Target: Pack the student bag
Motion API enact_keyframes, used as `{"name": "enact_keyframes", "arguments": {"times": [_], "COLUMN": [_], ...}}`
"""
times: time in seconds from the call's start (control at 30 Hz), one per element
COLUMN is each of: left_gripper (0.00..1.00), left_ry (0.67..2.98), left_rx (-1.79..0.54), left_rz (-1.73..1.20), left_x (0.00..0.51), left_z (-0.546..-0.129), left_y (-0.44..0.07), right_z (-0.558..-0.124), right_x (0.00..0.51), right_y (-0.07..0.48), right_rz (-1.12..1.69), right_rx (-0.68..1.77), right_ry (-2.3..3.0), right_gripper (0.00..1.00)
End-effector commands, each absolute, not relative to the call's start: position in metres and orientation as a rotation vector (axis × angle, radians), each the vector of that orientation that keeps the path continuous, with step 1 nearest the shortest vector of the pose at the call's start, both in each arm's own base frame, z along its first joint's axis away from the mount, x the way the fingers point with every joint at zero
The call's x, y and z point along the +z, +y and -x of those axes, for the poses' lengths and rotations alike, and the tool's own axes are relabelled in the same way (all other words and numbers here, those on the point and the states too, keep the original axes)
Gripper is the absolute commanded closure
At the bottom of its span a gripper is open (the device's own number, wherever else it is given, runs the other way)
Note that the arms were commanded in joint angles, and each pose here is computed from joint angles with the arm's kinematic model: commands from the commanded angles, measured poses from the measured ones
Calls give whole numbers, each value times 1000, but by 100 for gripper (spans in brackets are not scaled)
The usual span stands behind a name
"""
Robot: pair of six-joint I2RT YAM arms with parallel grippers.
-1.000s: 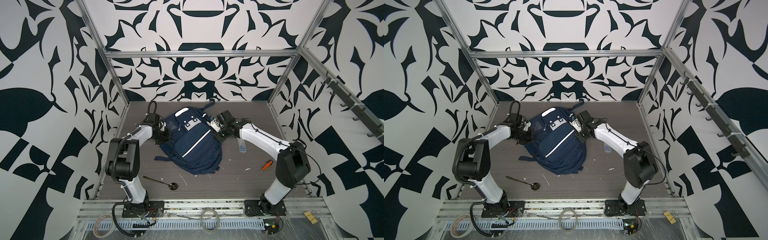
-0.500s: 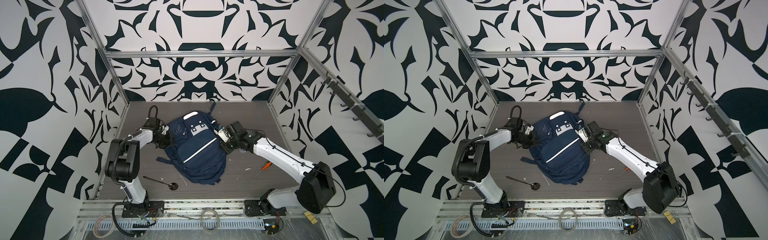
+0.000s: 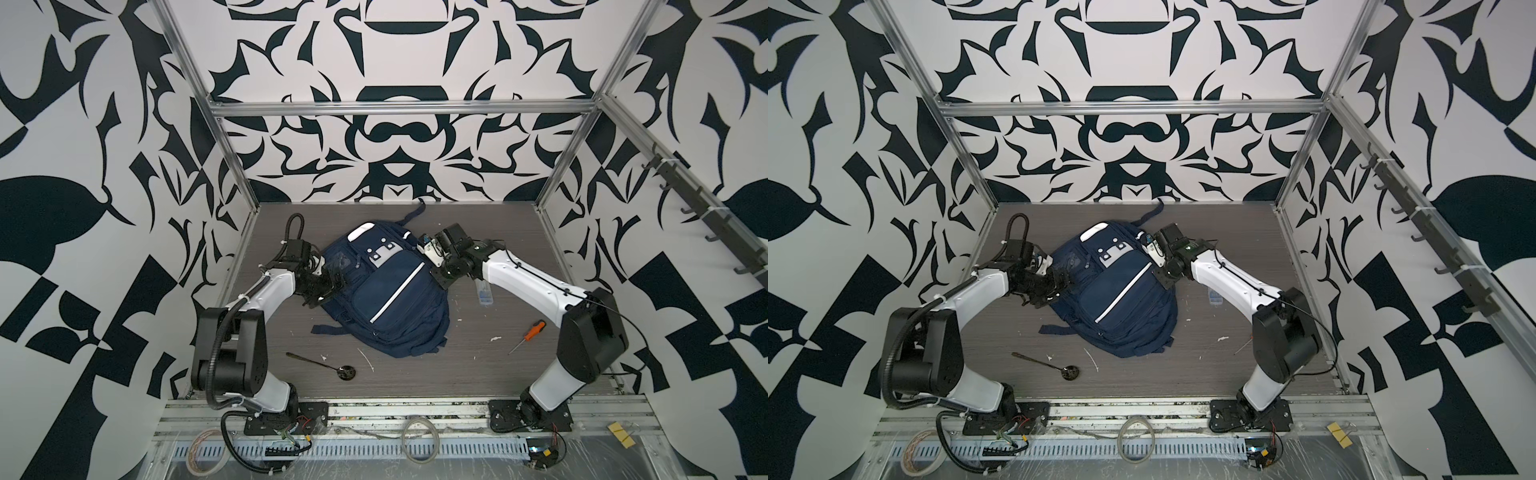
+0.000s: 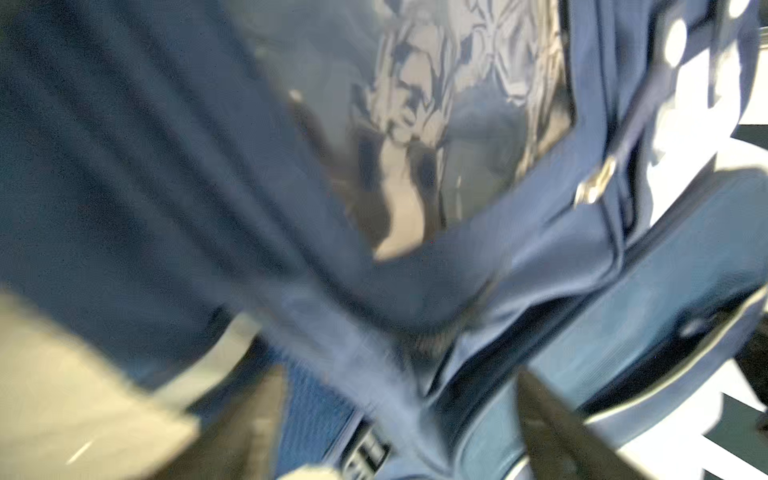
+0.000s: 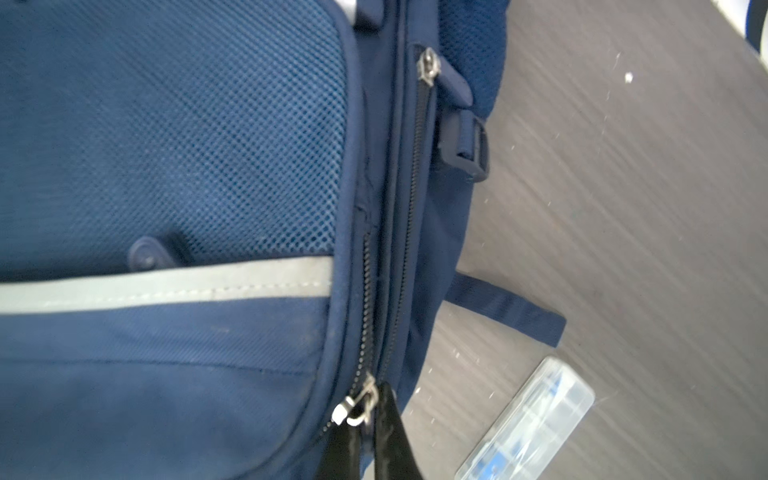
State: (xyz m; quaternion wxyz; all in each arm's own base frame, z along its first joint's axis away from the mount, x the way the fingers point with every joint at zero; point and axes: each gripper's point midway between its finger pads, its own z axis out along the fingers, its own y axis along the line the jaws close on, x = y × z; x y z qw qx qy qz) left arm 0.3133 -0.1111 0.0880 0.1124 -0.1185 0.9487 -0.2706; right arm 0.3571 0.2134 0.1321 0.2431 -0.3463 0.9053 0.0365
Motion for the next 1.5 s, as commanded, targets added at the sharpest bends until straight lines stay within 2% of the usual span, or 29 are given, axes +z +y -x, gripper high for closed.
{"name": "enact_keyframes", "arguments": {"times": [0.0,0.1,0.23,0.33,0.4,0.57,0.83,0.93,1.37,1.47], "left_gripper": [1,1,1,1,1,0,18,22,100,100], "left_ry": [2800,2784,2773,2771,2815,2877,2908,2911,2893,2884], "left_rx": [-584,-525,-668,-564,-474,-500,-640,-662,-720,-716], "left_rz": [279,204,98,-54,-185,-199,-93,-51,122,184], "left_x": [106,120,112,104,81,46,26,22,23,24], "left_z": [-310,-326,-361,-387,-396,-393,-376,-372,-381,-385], "left_y": [-88,-84,-107,-120,-131,-150,-165,-166,-141,-130], "right_z": [-388,-393,-399,-406,-410,-421,-435,-438,-435,-430], "right_x": [173,172,172,173,173,173,172,172,173,173], "right_y": [232,240,247,254,258,271,282,285,283,278], "right_rz": [925,973,999,1014,1015,1005,1002,1002,1038,1059], "right_rx": [108,97,105,112,120,150,166,172,160,143], "right_ry": [2318,2305,2286,2276,2269,2259,2251,2250,2234,2235], "right_gripper": [100,100,100,100,100,100,100,100,100,100]}}
